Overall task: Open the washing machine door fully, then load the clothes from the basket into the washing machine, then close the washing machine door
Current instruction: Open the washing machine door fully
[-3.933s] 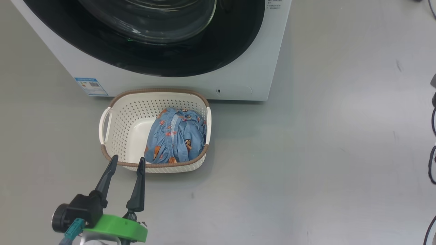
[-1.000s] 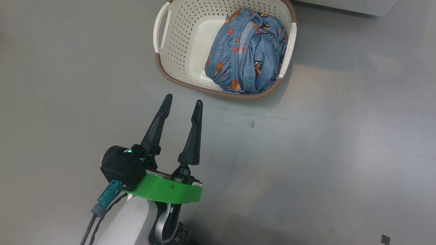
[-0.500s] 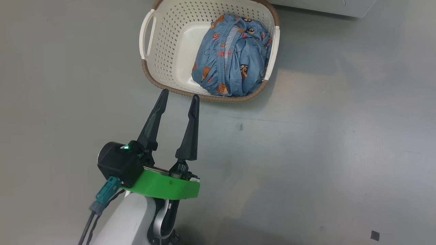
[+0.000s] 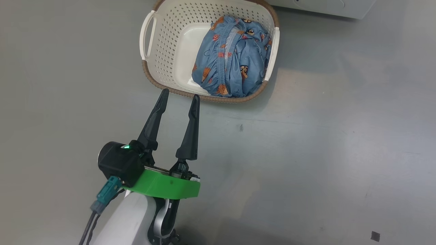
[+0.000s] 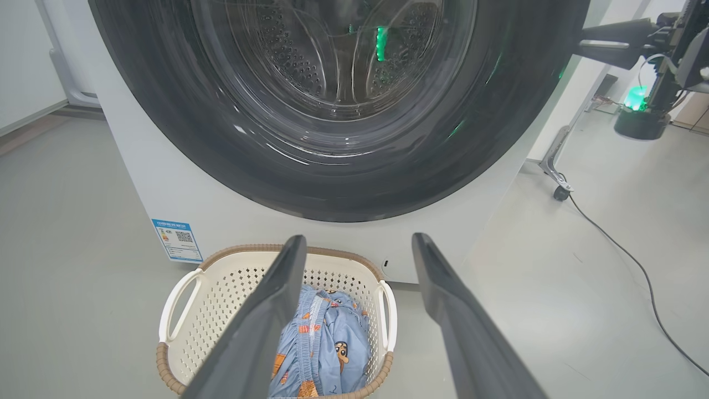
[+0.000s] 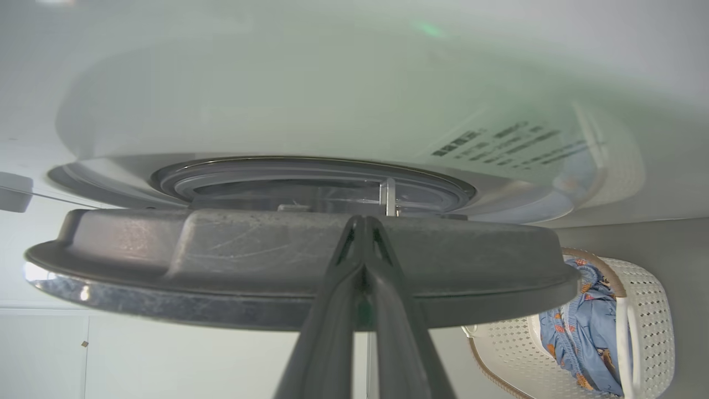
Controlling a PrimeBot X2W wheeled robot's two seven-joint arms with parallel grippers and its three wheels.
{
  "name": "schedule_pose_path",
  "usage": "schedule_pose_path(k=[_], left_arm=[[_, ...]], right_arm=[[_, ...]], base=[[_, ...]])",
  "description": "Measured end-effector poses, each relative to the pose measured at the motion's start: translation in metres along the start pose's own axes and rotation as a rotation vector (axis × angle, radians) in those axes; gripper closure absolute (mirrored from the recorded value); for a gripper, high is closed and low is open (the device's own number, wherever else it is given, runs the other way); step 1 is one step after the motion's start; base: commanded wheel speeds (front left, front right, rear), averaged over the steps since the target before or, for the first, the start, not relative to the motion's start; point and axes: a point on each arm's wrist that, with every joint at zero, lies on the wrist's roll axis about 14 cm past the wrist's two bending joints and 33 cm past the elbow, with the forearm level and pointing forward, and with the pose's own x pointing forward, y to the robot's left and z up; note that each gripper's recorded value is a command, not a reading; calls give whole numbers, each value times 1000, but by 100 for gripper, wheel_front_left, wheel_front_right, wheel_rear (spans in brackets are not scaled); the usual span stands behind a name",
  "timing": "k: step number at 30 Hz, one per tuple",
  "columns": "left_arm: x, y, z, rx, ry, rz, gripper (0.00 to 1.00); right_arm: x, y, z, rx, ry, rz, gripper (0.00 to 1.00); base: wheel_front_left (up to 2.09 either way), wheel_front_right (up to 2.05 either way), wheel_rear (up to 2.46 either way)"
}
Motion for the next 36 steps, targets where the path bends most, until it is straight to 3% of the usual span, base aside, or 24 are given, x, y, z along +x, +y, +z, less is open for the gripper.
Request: schedule_pose_path(k=[21, 36], left_arm=[[-5, 8, 5, 18, -7, 27, 0], [-4, 4, 12, 16, -26, 17, 0]], right_arm=[[17, 6, -9, -4, 25, 15, 100], [16, 20, -48, 5, 209, 67, 100]], base=[[0, 0, 0], [0, 0, 0]])
